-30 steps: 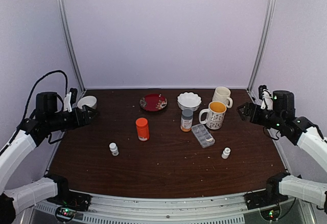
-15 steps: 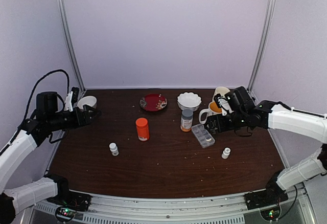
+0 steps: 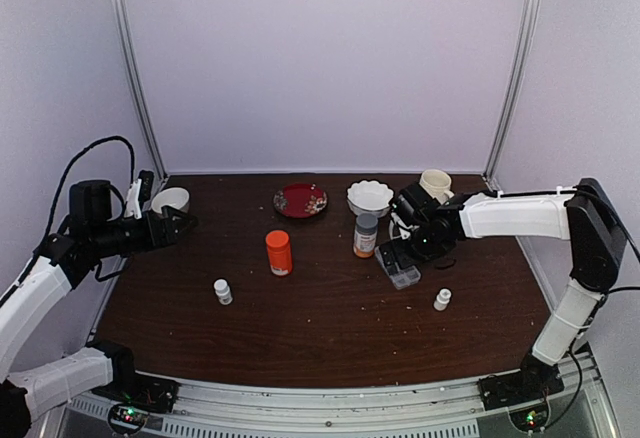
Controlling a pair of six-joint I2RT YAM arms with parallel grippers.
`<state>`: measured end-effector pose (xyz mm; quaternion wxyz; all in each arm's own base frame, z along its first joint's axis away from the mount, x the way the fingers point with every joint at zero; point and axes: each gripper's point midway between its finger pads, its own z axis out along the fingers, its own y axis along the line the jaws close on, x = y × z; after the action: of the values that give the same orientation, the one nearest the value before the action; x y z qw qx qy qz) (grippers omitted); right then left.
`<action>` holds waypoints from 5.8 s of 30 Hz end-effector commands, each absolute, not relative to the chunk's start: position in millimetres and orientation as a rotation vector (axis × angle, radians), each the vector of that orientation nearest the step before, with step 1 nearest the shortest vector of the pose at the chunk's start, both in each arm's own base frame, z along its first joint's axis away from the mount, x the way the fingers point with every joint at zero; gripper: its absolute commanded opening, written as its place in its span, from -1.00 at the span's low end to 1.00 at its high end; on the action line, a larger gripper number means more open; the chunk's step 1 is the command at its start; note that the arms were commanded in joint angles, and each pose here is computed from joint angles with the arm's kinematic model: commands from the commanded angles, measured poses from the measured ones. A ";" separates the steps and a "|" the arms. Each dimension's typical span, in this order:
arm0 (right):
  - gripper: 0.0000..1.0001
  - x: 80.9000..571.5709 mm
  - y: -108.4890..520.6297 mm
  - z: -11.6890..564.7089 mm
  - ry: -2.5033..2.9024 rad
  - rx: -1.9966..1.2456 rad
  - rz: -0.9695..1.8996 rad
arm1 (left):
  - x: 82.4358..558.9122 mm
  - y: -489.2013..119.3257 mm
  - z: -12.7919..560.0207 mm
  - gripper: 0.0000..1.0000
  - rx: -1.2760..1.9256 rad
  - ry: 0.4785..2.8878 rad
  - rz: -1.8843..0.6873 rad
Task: Sort the pills into containers
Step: Position the pill container at the center of the board, then pick up the pill container from the center of the board.
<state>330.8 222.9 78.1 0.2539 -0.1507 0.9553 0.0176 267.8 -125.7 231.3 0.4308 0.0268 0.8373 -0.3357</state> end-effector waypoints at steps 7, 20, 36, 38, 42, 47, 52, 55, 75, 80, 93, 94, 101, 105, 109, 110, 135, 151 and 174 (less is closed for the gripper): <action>1.00 335.8 222.4 45.3 2.665 -0.374 -0.024 | 268.9 -127.9 238.1 0.95 0.102 2.051 -0.842; 0.69 318.9 236.1 26.2 2.724 -0.380 0.128 | 269.3 -127.3 239.7 0.95 0.103 2.049 -0.835; 0.99 237.8 329.8 91.5 2.543 -0.559 0.854 | 274.1 -132.9 226.8 0.95 0.077 2.100 -0.864; 0.99 249.0 316.9 97.6 2.532 -0.503 0.821 | 273.6 -143.4 226.9 0.95 0.120 2.113 -0.862; 0.95 272.4 284.6 99.4 2.531 -0.338 0.734 | 272.1 -165.4 234.0 0.95 0.197 2.124 -0.820; 0.81 293.2 254.6 96.0 2.508 -0.158 0.702 | 272.0 -197.0 238.1 0.95 0.290 2.135 -0.775; 0.76 315.3 244.2 93.9 2.463 -0.029 0.803 | 272.3 -234.2 238.3 0.95 0.413 2.144 -0.716; 0.67 327.2 244.4 90.8 2.458 -0.007 0.795 | 275.6 -255.6 237.6 0.95 0.459 2.155 -0.700; 0.63 319.0 317.7 65.1 2.485 -0.216 0.957 | 292.9 -327.3 207.8 0.95 0.541 2.229 -0.751; 0.62 286.5 320.3 73.2 2.449 -0.181 1.109 | 289.7 -350.8 192.2 0.95 0.584 2.264 -0.680; 0.62 295.5 239.7 103.2 2.340 -0.010 0.804 | 283.9 -399.4 146.7 0.95 0.513 2.423 -0.529; 0.61 296.2 233.4 107.8 2.322 0.006 0.785 | 282.9 -404.1 143.0 0.95 0.515 2.432 -0.534; 0.75 295.3 200.2 132.1 2.226 0.062 0.684 | 281.0 -426.0 120.0 0.95 0.516 2.503 -0.500; 0.79 294.4 191.2 134.8 2.212 0.090 0.680 | 274.3 -437.4 102.0 0.95 0.536 2.556 -0.469; 0.80 292.8 186.7 135.9 2.191 0.117 0.695 | 269.9 -438.1 79.5 0.95 0.528 2.634 -0.363; 0.80 292.0 186.2 136.1 2.187 0.121 0.699 | 270.3 -436.6 73.9 0.95 0.515 2.659 -0.332; 0.81 283.0 175.6 129.0 2.190 0.117 0.674 | 257.2 -466.9 36.1 0.95 0.597 2.724 -0.280; 0.81 282.0 173.2 130.8 2.185 0.121 0.672 | 261.1 -449.1 20.3 0.64 0.575 2.732 -0.062; 0.67 248.7 236.5 164.2 2.135 0.014 1.245 | 240.2 -494.9 139.5 0.27 0.687 2.406 -0.761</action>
<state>258.2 220.5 146.4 0.3471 0.0068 0.8450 0.4068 244.9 -465.0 102.0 0.2263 0.2337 0.9276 -0.1835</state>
